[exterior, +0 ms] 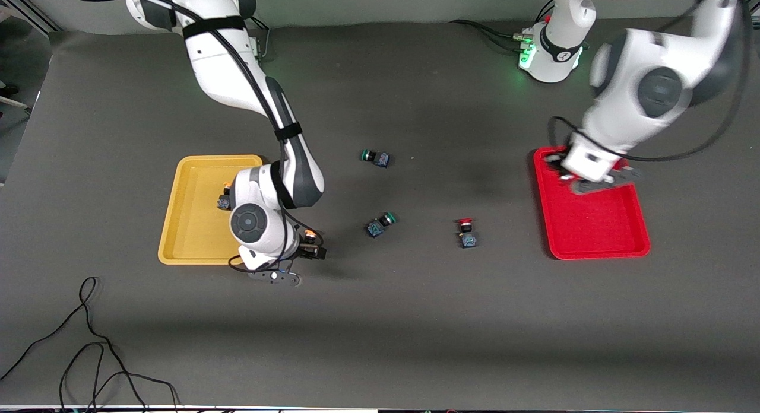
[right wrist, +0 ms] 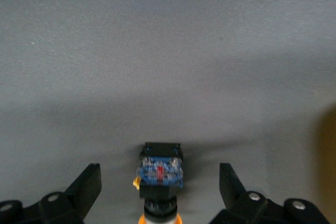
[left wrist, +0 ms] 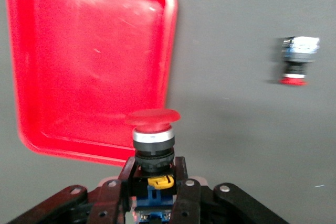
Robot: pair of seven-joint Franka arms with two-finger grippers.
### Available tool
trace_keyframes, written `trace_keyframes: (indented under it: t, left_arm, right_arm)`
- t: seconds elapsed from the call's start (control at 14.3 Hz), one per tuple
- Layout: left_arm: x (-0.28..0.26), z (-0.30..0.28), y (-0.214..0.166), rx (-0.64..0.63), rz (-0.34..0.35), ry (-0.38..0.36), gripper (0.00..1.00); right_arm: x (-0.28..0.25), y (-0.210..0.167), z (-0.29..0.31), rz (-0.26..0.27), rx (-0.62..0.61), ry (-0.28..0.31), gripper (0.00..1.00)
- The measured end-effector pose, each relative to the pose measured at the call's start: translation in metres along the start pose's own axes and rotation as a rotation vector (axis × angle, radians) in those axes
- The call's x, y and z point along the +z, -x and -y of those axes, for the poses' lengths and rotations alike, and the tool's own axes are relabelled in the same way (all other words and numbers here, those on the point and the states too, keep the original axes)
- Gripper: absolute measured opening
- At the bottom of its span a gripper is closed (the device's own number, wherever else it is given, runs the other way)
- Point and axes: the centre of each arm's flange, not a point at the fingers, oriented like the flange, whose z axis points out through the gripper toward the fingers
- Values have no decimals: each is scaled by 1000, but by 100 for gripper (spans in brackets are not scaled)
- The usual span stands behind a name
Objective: Place red and yellow buttons in trays
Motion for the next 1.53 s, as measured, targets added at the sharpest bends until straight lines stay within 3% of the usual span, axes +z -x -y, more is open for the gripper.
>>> trace_keyframes:
  t: [0.14, 0.49, 0.56, 0.7, 0.91, 1.12, 1.33, 1.4, 1.53]
  left_arm:
    - [13, 50, -17, 59, -16, 8, 33]
    - [122, 53, -34, 110, -148, 22, 33]
    - [150, 51, -34, 114, -162, 29, 33]
    - [192, 50, -33, 119, -154, 35, 33]
    - [202, 50, -37, 124, -153, 34, 37]
    - [178, 50, -44, 129, -149, 28, 68]
    - [109, 45, -54, 142, -71, 2, 99]
    - [81, 39, -56, 151, -60, -4, 100]
    - [40, 11, -58, 187, -69, -9, 100]
  right_arm:
    - [12, 3, 4, 3, -8, 6, 96]
    - [17, 9, 11, 17, 1, -20, 45]
    - [16, 8, 11, 18, 4, -24, 41]
    - [13, 3, 4, 32, 19, -23, 41]
    - [-24, -22, -43, 113, 55, -21, 41]
    - [-76, -54, -133, 136, 52, -24, 41]
    - [-62, -53, -191, 178, 50, -14, 41]
    - [-54, -49, -196, 196, 57, -8, 41]
    - [-45, -43, -200, 213, 63, -2, 55]
